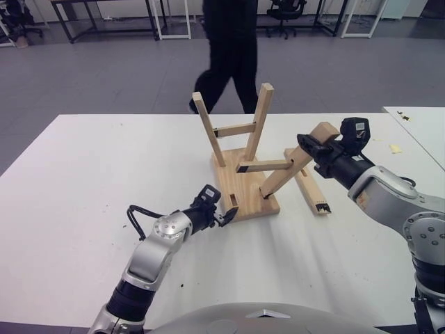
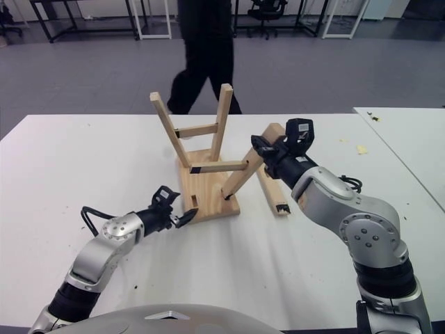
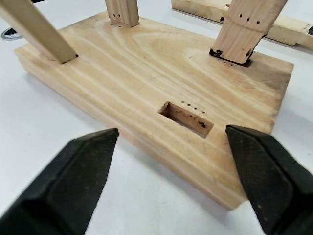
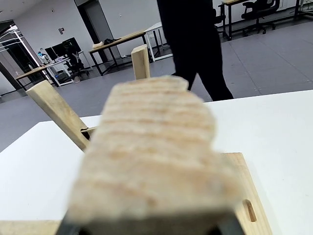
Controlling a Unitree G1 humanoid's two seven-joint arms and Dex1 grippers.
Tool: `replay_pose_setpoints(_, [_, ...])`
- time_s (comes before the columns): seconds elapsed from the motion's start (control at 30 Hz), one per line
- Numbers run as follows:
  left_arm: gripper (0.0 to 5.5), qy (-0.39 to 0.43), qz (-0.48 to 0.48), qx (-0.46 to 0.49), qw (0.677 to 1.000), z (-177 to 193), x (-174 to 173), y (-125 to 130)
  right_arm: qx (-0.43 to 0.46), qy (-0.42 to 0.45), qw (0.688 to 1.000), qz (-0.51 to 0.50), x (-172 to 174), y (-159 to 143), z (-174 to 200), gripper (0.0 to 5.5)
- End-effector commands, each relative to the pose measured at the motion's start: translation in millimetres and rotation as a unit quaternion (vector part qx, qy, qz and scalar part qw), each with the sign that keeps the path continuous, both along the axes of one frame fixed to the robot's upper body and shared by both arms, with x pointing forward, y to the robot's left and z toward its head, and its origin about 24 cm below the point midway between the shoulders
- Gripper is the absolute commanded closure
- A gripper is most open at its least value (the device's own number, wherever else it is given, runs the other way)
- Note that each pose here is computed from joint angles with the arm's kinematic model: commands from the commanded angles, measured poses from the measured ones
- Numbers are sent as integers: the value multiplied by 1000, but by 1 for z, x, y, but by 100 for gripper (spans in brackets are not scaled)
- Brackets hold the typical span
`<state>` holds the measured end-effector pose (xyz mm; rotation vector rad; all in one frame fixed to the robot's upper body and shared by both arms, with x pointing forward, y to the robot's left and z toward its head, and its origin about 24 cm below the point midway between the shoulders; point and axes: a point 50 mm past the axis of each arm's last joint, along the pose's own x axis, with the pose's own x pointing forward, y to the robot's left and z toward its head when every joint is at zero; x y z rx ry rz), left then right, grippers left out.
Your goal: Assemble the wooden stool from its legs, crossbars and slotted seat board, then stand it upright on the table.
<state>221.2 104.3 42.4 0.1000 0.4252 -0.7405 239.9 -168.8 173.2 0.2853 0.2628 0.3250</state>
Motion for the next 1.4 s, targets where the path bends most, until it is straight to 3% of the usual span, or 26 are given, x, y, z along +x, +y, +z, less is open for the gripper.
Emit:
replay_pose_setpoints(0.03, [144, -9, 0, -30, 1000, 10, -3, -1, -7, 33, 999, 1, 1, -3, -11, 446])
replay_pose_setpoints(0.43, [144, -17, 18, -30, 999, 16, -3, 7, 60, 21, 998, 10, 6, -16, 24, 446])
replay_pose_setpoints(0.77, [144, -15, 12, -21, 1000, 17, -2, 7, -4, 36, 999, -24, -2, -13, -8, 446])
replay_pose_setpoints(0.97, [144, -11, 4, -16, 1000, 16, -3, 6, 9, 30, 999, -31, -4, -7, -14, 446])
replay_pose_setpoints(1.4, [144, -7, -5, -18, 1000, 18, -4, 2, 56, -28, 998, -29, 3, -6, 10, 446])
